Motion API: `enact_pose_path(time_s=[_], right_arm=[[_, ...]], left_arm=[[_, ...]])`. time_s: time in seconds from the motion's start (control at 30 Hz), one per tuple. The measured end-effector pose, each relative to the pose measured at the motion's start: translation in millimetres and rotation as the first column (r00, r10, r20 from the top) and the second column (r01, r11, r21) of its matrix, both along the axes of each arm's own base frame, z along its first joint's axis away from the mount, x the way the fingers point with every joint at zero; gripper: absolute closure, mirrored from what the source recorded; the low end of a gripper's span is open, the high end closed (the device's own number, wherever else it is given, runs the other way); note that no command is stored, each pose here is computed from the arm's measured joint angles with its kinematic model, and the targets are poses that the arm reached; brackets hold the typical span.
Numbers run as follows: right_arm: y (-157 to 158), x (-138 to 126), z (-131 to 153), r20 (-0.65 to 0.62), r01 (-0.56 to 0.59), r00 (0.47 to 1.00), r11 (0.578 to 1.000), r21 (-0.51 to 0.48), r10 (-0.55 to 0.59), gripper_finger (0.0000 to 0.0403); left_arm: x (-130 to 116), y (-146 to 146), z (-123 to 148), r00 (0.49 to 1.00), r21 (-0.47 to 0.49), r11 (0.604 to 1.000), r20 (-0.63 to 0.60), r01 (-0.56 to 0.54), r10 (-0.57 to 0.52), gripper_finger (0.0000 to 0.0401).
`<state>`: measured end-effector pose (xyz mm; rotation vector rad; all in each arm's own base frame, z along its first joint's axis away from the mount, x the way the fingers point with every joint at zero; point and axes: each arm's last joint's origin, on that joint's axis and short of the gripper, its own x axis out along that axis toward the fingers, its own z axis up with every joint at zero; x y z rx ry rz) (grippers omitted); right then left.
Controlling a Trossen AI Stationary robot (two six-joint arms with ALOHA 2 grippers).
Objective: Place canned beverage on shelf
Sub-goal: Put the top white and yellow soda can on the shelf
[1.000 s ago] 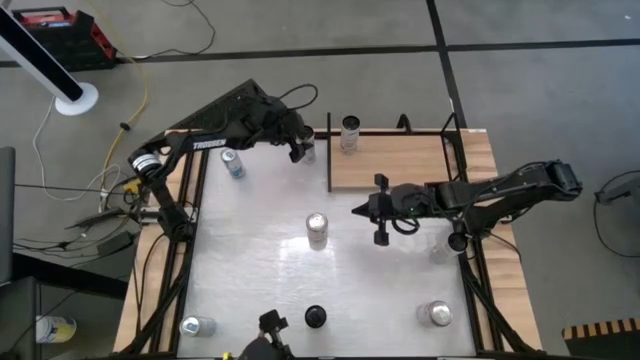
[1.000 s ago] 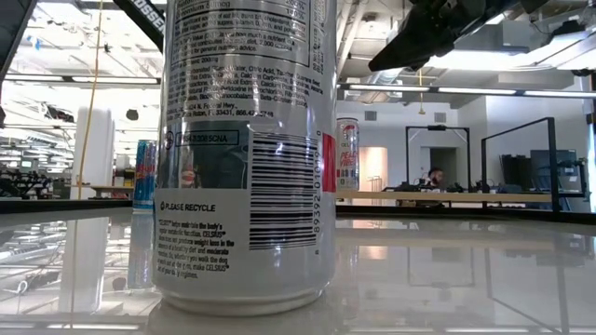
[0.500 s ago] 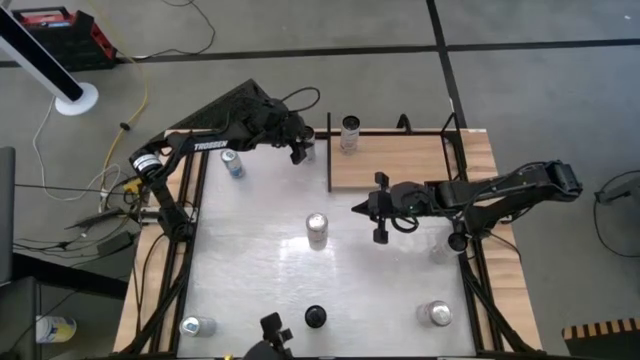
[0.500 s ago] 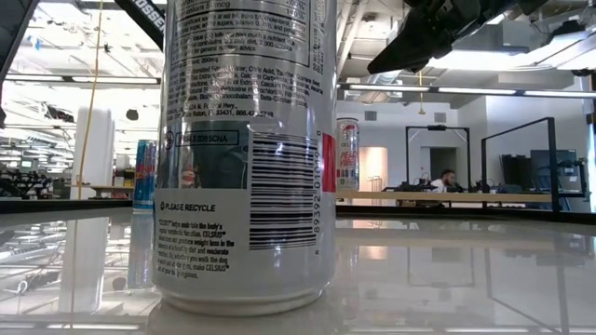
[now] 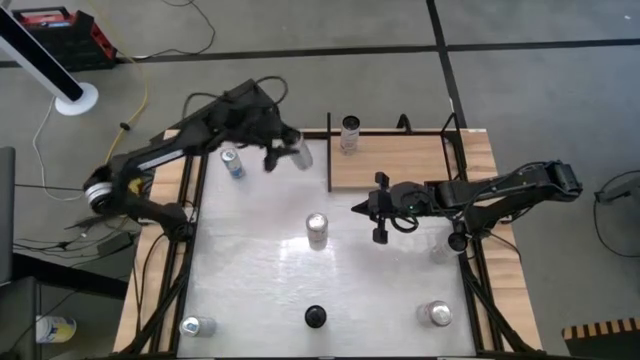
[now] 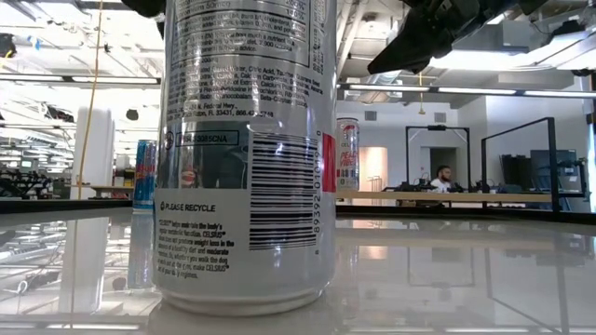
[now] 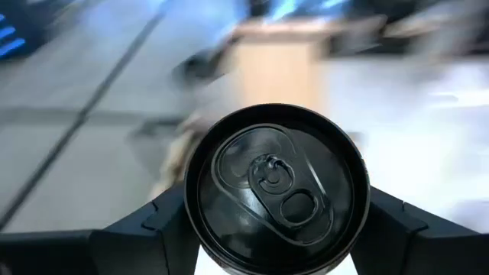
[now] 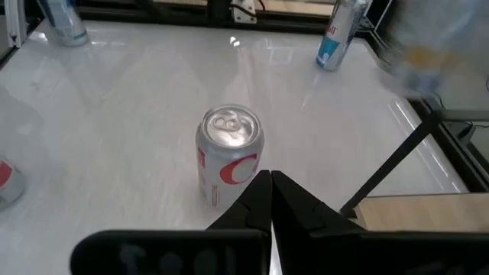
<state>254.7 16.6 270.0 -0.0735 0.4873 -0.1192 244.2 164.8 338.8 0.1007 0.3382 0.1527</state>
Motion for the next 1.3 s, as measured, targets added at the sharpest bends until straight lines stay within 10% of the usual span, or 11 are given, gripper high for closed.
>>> enact_pose_path(time_s=[0.13, 0.3, 0.43, 0.63, 0.87, 1.1, 1.3], right_arm=[[0, 2, 4, 0.051, -0.002, 0.999, 1.000, 0.000, 0.002, 0.0375], [1, 13, 14, 0.194, -0.026, 0.981, 0.999, -0.024, 0.030, 0.0370], [5, 33, 18, 0.370, -0.180, 0.913, 0.984, -0.008, 0.170, 0.0369], [3, 68, 15, 0.542, -0.521, 0.728, 0.853, 0.039, 0.420, 0.0351], [-12, 98, 10, 0.453, -0.503, 0.788, 0.861, 0.081, 0.418, 0.0295], [-23, 100, -1, 0.260, -0.370, 0.906, 0.923, 0.108, 0.333, 0.0280], [-23, 97, -8, 0.170, -0.283, 0.949, 0.954, 0.099, 0.264, 0.0282]], left_arm=[[-20, -40, 30, 0.922, 0.035, 0.930, 0.119, 0.366, -0.368, 0.0169], [-35, -82, 48, 0.688, 0.120, 0.712, 0.190, 0.692, -0.701, 0.0169], [-38, -105, 50, 0.540, 0.189, 0.570, 0.189, 0.800, -0.820, 0.0169], [-32, -125, 49, 0.454, 0.274, 0.480, 0.157, 0.833, -0.877, 0.0169], [-29, -124, 45, 0.597, 0.213, 0.607, 0.116, 0.766, -0.794, 0.0169], [-28, -107, 28, 0.968, 0.068, 0.970, -0.113, 0.232, -0.224, 0.0169], [-29, -93, -14, 0.944, -0.051, 0.966, -0.231, -0.253, 0.235, 0.0169]])
